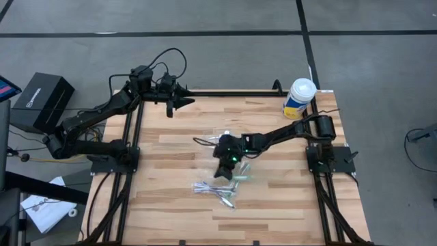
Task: Pick & Place toothbrushing station
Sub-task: Put the bottom green toothbrush into the transparent organizer
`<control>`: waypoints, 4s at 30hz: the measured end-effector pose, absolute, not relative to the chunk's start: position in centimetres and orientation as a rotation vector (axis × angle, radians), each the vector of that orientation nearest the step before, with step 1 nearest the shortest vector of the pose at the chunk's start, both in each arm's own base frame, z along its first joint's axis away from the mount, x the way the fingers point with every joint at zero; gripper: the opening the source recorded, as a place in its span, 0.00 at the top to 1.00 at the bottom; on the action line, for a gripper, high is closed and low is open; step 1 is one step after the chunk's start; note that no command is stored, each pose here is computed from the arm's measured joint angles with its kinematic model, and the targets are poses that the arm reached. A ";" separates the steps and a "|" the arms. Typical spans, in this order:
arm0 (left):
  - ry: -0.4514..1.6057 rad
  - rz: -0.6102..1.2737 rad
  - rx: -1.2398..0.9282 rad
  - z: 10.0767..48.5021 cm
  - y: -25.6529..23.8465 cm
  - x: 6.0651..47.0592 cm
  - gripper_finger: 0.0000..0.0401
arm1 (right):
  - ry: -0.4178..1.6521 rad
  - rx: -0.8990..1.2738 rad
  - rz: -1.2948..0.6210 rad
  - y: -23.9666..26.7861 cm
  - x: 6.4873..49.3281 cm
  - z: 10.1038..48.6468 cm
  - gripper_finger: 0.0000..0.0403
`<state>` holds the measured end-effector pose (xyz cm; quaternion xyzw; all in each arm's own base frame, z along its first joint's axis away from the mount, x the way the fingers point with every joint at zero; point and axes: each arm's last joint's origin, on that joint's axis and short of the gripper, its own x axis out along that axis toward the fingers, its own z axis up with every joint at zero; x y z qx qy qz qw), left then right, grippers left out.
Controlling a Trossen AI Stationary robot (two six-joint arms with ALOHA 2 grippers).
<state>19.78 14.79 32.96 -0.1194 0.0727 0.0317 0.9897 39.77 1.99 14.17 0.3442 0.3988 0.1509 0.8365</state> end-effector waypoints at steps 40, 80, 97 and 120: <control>-0.043 0.094 -0.217 35.1 15.3 19.6 0.62 | -0.340 0.277 -0.317 -10.8 35.1 43.7 1.00; 0.021 0.108 -0.167 33.1 17.3 20.6 0.62 | -0.584 0.481 -0.701 -4.9 28.9 21.0 1.00; 0.033 0.125 -0.136 32.7 18.3 20.2 0.62 | -0.518 0.521 -0.689 -5.4 32.9 17.5 1.00; 0.039 0.120 -0.080 32.6 18.3 20.2 0.62 | -0.457 0.468 -0.709 -5.3 33.2 16.1 1.00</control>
